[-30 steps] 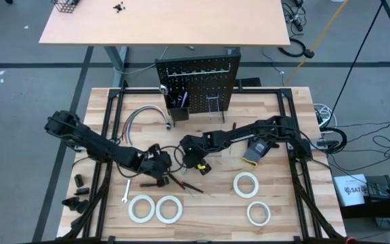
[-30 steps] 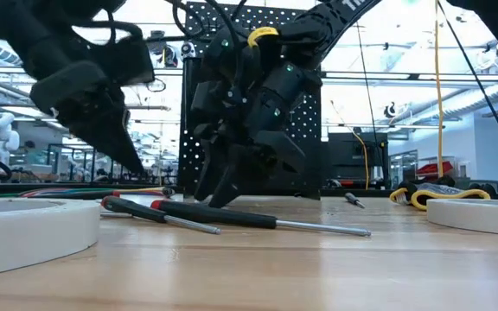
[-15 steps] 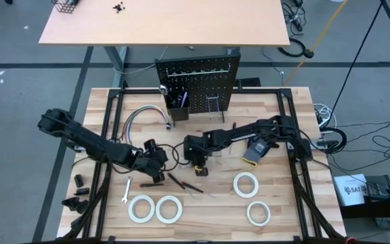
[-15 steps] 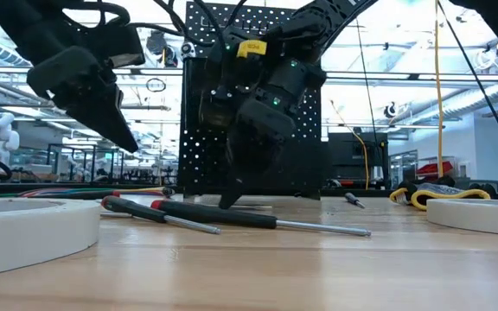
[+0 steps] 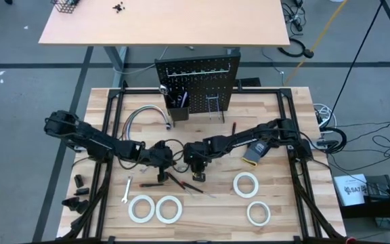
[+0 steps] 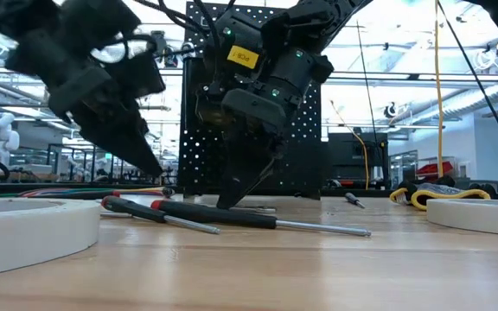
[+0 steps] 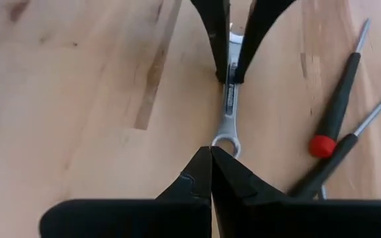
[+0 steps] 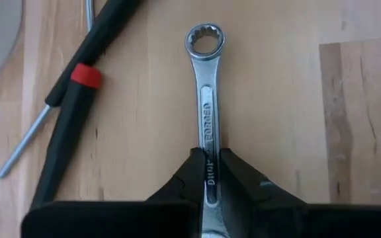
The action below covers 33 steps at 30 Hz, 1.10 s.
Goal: Hang tools onto peg board
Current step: Put the wrench into the peg board
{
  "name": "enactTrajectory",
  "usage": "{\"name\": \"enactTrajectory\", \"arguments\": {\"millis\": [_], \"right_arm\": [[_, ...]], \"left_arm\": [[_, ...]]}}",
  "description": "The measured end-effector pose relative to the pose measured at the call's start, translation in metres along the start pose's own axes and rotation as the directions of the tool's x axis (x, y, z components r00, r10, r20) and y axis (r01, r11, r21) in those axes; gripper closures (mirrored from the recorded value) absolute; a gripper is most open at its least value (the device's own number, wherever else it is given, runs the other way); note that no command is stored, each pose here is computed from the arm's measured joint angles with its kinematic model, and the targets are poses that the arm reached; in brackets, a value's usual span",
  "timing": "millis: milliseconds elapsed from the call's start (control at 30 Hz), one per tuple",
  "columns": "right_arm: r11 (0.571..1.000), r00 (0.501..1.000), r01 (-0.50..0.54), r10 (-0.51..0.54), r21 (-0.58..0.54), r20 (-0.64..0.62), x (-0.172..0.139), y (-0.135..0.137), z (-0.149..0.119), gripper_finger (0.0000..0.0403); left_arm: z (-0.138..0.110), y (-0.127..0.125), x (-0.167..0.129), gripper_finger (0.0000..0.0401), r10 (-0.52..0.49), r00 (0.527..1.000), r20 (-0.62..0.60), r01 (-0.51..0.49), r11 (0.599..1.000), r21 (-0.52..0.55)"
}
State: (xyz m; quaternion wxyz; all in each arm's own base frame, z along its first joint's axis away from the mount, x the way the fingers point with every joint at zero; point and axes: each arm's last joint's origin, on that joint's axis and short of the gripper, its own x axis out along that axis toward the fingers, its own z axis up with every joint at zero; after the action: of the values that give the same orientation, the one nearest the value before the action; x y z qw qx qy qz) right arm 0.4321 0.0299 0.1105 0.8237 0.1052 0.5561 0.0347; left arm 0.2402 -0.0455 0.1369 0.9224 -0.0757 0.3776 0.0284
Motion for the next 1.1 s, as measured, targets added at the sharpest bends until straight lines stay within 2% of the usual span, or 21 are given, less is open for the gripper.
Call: {"name": "enactTrajectory", "arguments": {"millis": [133, 267, 600, 900, 1100], "right_arm": [[1.0, 1.0, 0.008, -0.008, 0.026, 0.018, 0.001, 0.0, 0.001, 0.0369], [0.999, 1.0, 0.011, -0.012, 0.037, 0.02, 0.001, 0.001, 0.001, 0.0369], [0.999, 1.0, 0.016, -0.017, 0.05, 0.025, 0.001, 0.0, 0.002, 0.0369], [0.999, 1.0, 0.017, -0.018, 0.049, 0.025, 0.001, 0.0, 0.002, 0.0369], [0.999, 1.0, 0.016, -0.017, 0.048, 0.025, 0.001, 0.0, 0.002, 0.0368]], "left_arm": [[-0.003, 0.0, 0.012, 0.0401, -0.091, 0.996, -0.021, 0.09, 0.996, -0.01], [-0.006, -0.002, 0.02, 0.0401, -0.125, 0.992, -0.028, 0.125, 0.992, -0.004], [-0.007, -0.001, 0.023, 0.0401, -0.119, 0.993, -0.028, 0.119, 0.993, 0.023], [-0.009, 0.001, 0.023, 0.0401, -0.059, 0.998, -0.036, 0.061, 0.997, 0.056], [-0.01, 0.001, 0.023, 0.0401, -0.055, 0.997, -0.046, 0.058, 0.996, 0.069]]}}
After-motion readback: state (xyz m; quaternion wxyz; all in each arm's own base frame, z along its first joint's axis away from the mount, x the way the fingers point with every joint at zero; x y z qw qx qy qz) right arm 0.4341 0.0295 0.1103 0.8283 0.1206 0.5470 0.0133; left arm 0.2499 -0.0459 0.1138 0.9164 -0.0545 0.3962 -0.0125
